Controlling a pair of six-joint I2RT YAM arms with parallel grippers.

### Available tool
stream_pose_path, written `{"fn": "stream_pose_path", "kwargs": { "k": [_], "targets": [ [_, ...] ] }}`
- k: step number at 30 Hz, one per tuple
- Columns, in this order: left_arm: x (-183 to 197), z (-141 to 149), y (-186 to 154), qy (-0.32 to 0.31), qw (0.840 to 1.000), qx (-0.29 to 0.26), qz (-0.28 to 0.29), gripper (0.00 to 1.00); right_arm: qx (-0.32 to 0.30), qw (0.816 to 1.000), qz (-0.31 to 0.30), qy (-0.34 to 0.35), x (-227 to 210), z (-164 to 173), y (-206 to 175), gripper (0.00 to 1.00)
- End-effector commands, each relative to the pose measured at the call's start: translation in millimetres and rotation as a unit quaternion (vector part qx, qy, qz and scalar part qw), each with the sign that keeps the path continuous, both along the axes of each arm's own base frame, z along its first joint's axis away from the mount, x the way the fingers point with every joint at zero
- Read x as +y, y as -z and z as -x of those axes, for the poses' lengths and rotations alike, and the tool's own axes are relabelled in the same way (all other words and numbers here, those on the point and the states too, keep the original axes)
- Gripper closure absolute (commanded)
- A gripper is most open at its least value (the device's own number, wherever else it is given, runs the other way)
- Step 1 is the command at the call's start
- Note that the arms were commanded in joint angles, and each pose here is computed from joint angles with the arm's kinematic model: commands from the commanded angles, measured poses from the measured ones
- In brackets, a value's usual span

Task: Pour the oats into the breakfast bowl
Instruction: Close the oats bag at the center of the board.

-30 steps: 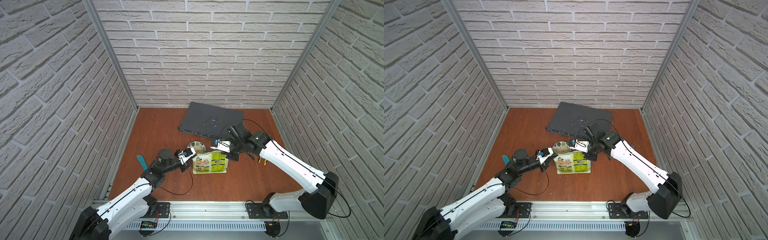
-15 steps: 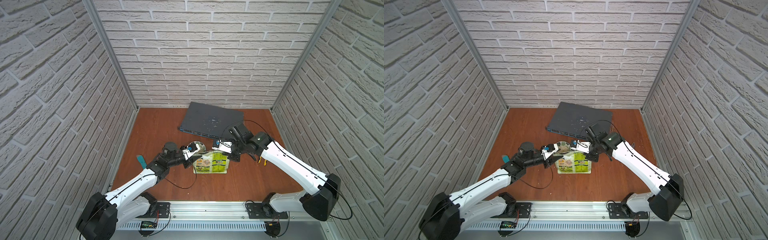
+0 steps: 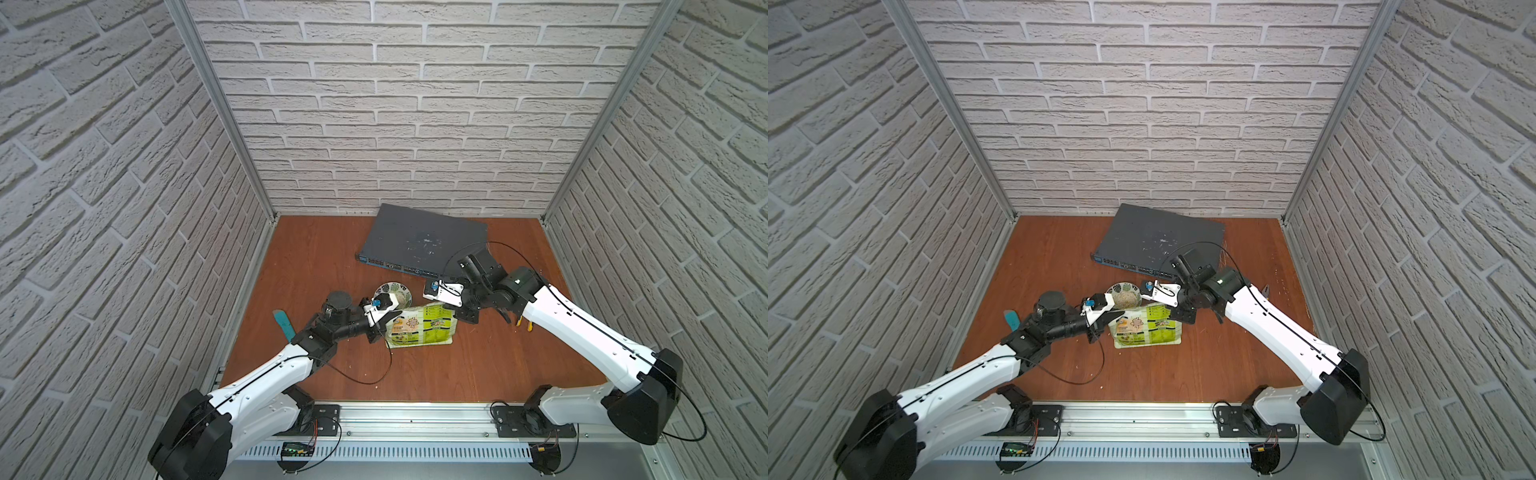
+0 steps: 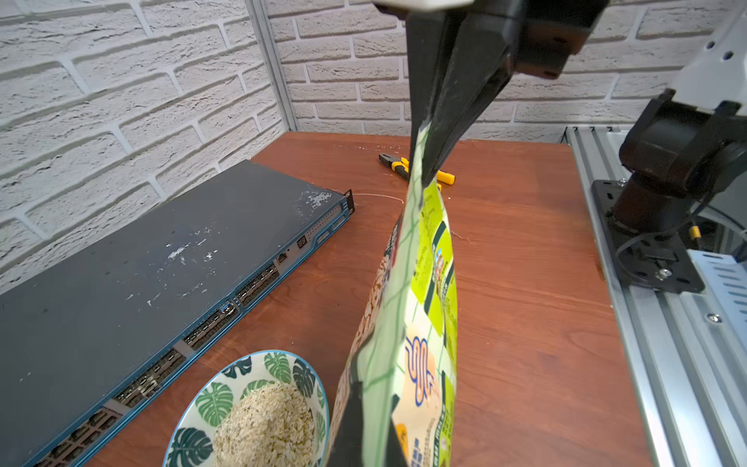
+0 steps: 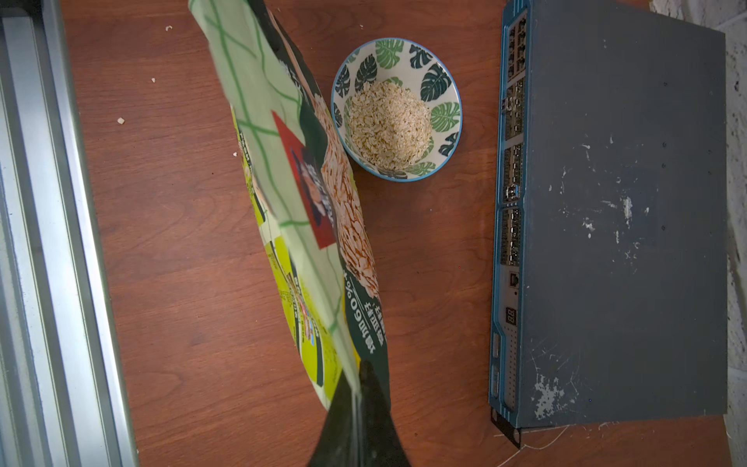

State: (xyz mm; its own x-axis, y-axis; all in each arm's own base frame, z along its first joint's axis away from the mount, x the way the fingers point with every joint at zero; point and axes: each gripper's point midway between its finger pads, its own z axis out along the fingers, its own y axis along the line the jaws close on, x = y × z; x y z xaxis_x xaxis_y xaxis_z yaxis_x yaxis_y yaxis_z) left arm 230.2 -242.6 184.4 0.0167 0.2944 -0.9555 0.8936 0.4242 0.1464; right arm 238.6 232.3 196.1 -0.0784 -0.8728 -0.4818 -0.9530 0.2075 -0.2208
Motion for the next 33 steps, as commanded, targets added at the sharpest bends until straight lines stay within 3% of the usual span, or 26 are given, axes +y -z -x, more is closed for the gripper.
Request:
{"fn": "stream_pose_path", "kwargs": {
  "k": [1, 4, 8, 11, 13, 15, 19, 22, 27, 33],
  "targets": [
    [14, -13, -17, -0.053, 0.998, -0.027, 0.034, 0.93, -0.013, 0.999, 0.018, 0.035, -19, -4, 0, 0.97],
    [17, -11, -17, -0.054, 0.998, -0.026, 0.033, 0.76, -0.011, 1.0, 0.004, 0.024, -14, 0, -1, 0.97],
    [21, -8, -17, -0.056, 0.997, -0.027, 0.034, 0.69, -0.01, 1.0, -0.002, 0.018, -12, 1, 1, 0.97],
    [23, -6, -17, -0.055, 0.997, -0.029, 0.036, 0.78, -0.004, 1.0, -0.017, 0.01, -7, 5, -3, 0.95],
    [23, -4, -18, -0.053, 0.997, -0.033, 0.039, 0.93, 0.002, 0.999, -0.045, -0.009, 5, 11, -13, 0.82],
    [23, -4, -19, -0.052, 0.997, -0.036, 0.042, 1.0, 0.003, 0.997, -0.066, -0.033, 19, 17, -19, 0.69],
    [22, -4, -21, -0.052, 0.996, -0.043, 0.056, 1.0, 0.0, 0.994, -0.08, -0.08, 45, 24, -18, 0.56],
    [21, -5, -22, -0.051, 0.996, -0.046, 0.063, 1.0, -0.003, 0.991, -0.087, -0.104, 65, 22, -17, 0.52],
    [20, -4, -24, -0.046, 0.995, -0.052, 0.07, 1.0, -0.002, 0.985, -0.087, -0.146, 98, 20, -14, 0.54],
    [20, -3, -25, -0.045, 0.994, -0.055, 0.078, 1.0, 0.002, 0.986, -0.065, -0.156, 103, 16, -6, 0.81]
  ]
}}
